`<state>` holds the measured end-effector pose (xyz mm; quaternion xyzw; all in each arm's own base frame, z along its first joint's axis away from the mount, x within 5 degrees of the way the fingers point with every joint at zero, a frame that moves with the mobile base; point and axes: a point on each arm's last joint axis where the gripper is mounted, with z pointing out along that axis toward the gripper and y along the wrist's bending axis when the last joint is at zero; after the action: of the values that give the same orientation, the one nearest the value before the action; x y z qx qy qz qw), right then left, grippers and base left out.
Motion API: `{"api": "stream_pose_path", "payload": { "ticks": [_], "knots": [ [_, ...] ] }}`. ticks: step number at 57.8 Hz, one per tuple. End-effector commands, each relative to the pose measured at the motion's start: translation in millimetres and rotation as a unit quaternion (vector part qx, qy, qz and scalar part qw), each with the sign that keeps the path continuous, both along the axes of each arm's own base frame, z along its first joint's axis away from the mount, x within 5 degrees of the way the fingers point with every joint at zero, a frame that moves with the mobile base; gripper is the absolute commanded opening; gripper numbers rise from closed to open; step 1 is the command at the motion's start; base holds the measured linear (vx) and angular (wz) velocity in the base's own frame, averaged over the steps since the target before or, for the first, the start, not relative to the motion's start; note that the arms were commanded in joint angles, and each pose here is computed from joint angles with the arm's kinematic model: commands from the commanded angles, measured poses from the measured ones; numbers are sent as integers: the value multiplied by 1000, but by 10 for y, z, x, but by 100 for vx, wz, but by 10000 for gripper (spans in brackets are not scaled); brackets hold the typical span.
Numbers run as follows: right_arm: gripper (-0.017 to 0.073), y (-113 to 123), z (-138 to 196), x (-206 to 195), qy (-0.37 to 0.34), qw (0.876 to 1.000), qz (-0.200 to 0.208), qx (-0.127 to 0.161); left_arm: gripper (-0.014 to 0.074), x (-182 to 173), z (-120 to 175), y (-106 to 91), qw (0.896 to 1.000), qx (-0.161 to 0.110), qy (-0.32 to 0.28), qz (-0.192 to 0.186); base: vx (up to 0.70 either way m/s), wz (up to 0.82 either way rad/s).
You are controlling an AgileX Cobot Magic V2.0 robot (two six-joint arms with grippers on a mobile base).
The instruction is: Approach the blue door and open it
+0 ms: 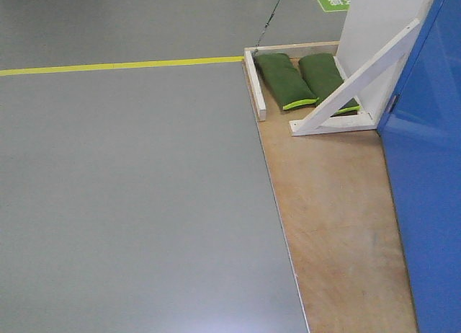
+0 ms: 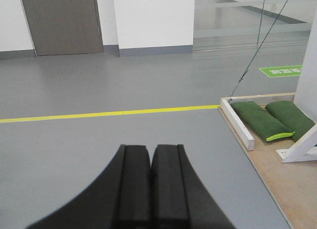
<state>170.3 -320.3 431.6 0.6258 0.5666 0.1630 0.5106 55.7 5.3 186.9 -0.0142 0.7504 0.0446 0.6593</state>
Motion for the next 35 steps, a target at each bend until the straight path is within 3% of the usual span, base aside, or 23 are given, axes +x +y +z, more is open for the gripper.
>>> {"api": "stream_pose_path", "payload": {
  "ticks": [1, 12, 23, 31, 35],
  "knots": [
    [8, 649, 293, 337, -67, 979, 183, 56, 73, -14, 165, -5, 998, 0, -61, -2, 0, -7],
    [8, 985, 378, 604, -81, 964, 248, 56, 73, -14, 165, -5, 998, 0, -61, -2, 0, -12],
    [8, 1380, 480, 940, -102, 935, 333, 62, 73, -14, 165, -5, 998, 0, -61, -2, -1, -29],
    [8, 1527, 583, 1132, -133, 914, 377, 69, 73, -14, 166, -7, 998, 0, -61, -4, -2, -42],
    [8, 1547, 642, 1156, -144, 910, 384, 64, 73, -14, 167, -8, 998, 0, -61, -4, -1, -27]
  ]
}}
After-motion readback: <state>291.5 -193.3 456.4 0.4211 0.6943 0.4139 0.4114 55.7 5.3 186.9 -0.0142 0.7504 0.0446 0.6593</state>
